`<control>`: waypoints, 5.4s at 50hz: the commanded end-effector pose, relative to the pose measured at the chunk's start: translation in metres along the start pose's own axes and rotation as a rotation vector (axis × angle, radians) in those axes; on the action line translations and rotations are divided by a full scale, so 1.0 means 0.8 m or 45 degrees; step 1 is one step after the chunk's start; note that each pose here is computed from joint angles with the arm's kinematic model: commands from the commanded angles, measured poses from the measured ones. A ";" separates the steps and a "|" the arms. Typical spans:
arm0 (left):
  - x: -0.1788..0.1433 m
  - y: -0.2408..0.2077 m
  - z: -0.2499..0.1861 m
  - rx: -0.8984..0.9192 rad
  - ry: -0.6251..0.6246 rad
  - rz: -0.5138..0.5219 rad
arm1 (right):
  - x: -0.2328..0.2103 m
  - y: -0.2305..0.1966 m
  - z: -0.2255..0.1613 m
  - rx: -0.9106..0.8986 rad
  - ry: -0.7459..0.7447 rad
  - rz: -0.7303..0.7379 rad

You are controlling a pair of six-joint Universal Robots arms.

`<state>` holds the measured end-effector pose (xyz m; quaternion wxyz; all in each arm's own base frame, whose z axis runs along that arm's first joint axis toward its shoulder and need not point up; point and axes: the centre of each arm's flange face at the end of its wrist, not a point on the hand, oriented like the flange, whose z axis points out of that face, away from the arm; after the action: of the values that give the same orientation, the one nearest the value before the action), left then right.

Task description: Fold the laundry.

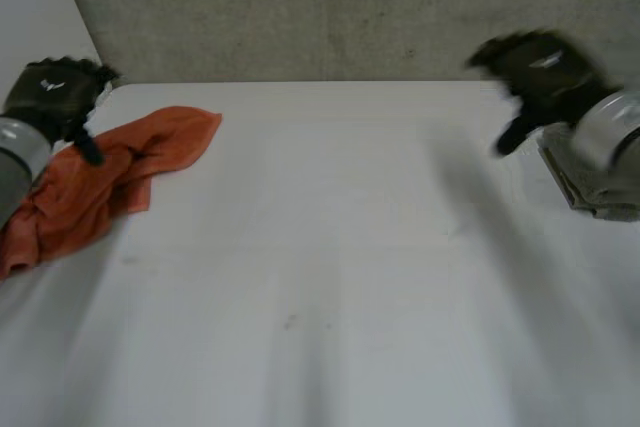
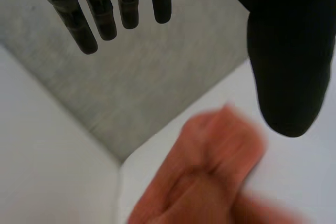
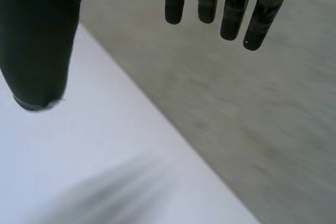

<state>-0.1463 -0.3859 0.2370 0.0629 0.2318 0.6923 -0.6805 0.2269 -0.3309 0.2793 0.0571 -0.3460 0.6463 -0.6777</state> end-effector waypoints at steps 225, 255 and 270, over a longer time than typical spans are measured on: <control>0.107 -0.188 -0.161 0.525 0.125 0.101 | -0.062 -0.066 -0.075 -0.215 -0.184 -0.051; 0.099 -0.169 -0.158 0.468 0.104 0.119 | -0.143 -0.028 -0.079 -0.449 -0.534 0.041; 0.086 -0.190 -0.186 0.547 0.065 0.109 | -0.117 0.061 -0.002 -0.517 -0.280 -0.087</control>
<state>-0.2379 -0.2283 0.3521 0.0236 0.2899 0.5305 -0.7962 0.2732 -0.2613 0.2370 0.0483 -0.4624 0.7363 -0.4916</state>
